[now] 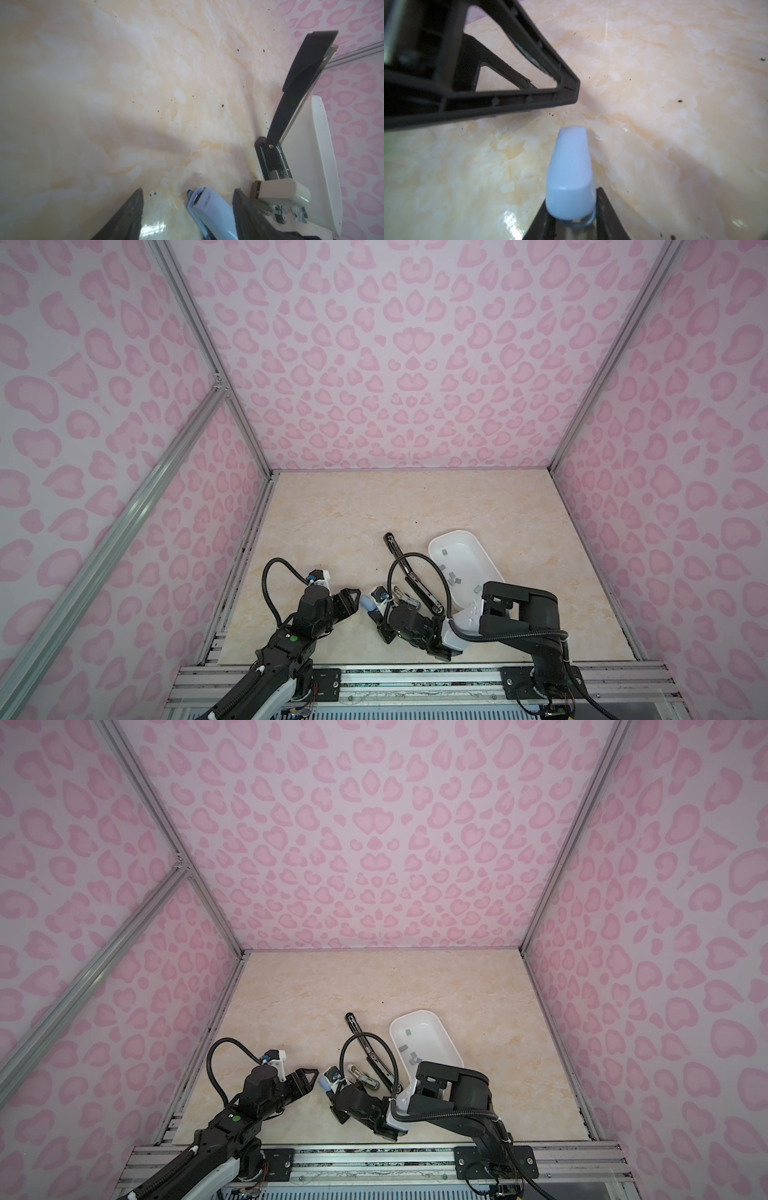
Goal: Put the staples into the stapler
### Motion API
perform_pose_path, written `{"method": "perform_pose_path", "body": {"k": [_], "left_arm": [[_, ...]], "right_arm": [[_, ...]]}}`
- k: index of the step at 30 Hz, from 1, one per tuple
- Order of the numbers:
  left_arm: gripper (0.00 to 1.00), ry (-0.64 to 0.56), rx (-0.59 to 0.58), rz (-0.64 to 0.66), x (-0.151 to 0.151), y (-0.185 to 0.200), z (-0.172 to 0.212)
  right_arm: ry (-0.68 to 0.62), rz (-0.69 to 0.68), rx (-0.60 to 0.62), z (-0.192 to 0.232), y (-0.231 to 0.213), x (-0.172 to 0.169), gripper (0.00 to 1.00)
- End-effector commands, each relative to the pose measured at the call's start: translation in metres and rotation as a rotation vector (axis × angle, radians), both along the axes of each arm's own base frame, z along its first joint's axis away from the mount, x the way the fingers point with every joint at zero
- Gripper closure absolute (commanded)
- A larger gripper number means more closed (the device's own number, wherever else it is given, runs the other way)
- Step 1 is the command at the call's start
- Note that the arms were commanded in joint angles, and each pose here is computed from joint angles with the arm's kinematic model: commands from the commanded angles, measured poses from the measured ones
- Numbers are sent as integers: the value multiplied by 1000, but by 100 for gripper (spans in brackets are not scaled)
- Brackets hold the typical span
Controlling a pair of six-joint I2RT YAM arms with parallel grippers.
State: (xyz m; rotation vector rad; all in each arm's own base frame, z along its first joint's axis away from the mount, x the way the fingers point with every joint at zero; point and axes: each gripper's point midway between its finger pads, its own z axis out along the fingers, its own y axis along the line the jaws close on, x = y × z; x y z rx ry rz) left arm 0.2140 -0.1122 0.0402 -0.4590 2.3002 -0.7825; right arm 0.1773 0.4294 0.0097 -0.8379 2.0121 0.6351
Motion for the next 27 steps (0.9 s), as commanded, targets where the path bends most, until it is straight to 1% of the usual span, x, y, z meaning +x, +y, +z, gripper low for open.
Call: {"method": "perform_pose_path", "body": {"k": [1,6,11,17,21,27], "left_arm": [[31,1,5,11,0,2,-3],[31,8,13,18,-1,4,-6],[31,11,31,8,0,3,-4],[31,18,52,10,1,5,-6],[31,19,61,8,2,5,-7],[31,35,74,-4,3,4,-10]], "right_arm": [[124,26,-230,-57,-37,-20,70],[123,25,-224,-54,-35,-20,68],[106,24,-208,-44,-35,-18,53],[78,28,-170,-23,-35,-17,44],[52,35,-153,-4,-35,-17,44],[12,47,-91,29,-33,-15,54]]}}
